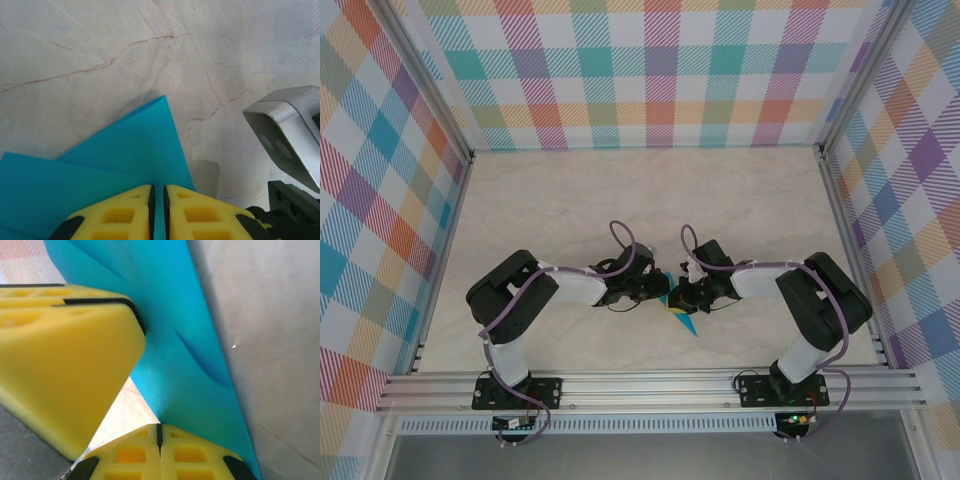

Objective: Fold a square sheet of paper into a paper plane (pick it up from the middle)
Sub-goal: Fold the wing for the fifth time at the center of the table.

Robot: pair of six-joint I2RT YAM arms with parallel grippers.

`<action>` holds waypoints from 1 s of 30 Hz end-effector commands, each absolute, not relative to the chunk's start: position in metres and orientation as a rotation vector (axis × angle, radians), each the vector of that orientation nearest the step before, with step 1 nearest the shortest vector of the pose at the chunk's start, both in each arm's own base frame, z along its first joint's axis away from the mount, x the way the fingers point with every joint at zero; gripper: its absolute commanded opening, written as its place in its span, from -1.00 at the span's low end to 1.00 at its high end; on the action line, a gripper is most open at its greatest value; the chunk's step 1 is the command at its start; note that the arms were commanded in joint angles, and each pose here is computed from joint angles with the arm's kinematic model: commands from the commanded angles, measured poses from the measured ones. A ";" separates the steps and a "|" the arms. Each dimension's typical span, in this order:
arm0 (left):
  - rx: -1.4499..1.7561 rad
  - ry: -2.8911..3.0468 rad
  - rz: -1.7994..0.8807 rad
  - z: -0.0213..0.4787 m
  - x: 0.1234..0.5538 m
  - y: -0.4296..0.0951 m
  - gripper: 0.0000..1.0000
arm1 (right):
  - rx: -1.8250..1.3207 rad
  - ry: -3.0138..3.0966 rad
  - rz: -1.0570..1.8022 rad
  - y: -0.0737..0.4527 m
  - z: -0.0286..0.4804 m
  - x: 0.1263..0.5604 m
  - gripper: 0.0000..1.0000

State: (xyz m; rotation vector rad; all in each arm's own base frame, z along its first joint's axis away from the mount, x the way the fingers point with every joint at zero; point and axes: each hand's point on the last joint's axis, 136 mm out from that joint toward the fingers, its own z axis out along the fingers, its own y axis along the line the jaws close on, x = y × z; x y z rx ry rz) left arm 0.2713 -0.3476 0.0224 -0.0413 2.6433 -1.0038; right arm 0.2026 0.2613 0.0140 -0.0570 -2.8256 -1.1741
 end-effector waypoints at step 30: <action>-0.064 2.770 -0.800 -0.017 0.262 -0.324 -0.71 | -0.058 -2.936 -0.861 0.190 0.000 0.134 -0.74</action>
